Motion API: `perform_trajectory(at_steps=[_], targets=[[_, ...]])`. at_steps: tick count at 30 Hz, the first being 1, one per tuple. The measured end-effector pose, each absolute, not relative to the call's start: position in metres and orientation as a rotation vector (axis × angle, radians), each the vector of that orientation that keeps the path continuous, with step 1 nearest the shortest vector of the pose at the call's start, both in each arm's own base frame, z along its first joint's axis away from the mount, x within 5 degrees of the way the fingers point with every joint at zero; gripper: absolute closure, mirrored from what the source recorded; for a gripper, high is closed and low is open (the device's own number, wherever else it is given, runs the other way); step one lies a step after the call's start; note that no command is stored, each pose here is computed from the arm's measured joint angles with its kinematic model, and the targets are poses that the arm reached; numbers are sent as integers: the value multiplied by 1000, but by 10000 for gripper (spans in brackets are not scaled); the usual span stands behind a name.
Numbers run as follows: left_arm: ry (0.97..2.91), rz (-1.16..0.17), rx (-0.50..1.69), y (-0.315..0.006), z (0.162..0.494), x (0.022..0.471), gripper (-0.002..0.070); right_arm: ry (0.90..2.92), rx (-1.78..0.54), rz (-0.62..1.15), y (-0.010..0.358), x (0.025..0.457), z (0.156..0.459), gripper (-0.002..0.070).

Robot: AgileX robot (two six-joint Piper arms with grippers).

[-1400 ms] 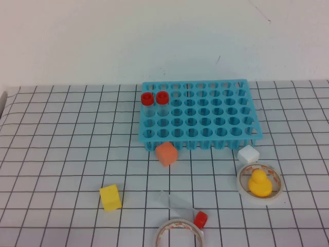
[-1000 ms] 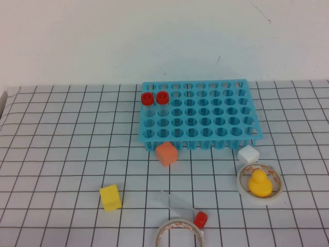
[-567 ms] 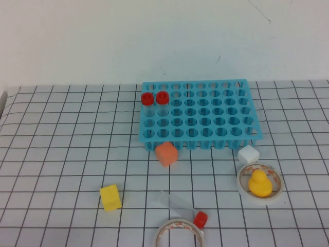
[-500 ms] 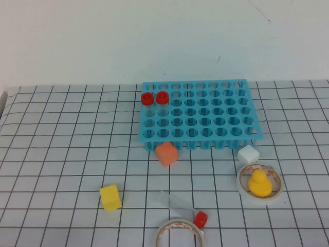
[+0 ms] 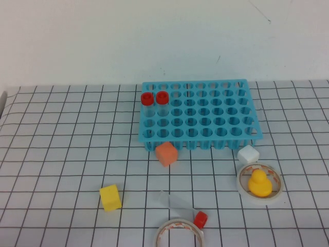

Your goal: Place the test tubes

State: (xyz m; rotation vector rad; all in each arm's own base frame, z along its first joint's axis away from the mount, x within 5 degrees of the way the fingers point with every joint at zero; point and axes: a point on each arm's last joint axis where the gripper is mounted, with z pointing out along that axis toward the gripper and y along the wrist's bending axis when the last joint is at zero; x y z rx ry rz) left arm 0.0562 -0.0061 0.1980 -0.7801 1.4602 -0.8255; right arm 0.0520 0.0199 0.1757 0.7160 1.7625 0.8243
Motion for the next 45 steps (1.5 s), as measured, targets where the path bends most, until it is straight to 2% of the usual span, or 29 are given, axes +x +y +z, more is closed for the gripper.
perform_trajectory(at_steps=[2, 4, 9, 13, 22, 30, 40, 45], targets=[[1445, -855, -805, -6, 199, 56, 677, 1728, 778, 924, 22, 52, 178, 678], [1423, -887, -832, -6, 199, 56, 677, 1718, 795, 951, 23, 52, 179, 678], [1376, -888, -850, -3, 202, 56, 676, 1705, 790, 944, 22, 52, 180, 678], [1448, -862, -787, -7, 200, 56, 676, 1722, 745, 915, 23, 52, 179, 678], [1773, -535, 6, -34, 285, 63, 676, 1809, 546, 799, 26, 51, 176, 678], [1931, -489, 528, -49, 344, 116, 677, 1815, 510, 773, 26, 51, 176, 678], [2044, -529, 1001, -74, 362, 209, 676, 1823, 503, 772, 27, 50, 176, 678], [2102, -442, 1384, -100, 349, 245, 676, 1827, 499, 772, 27, 50, 176, 678]])
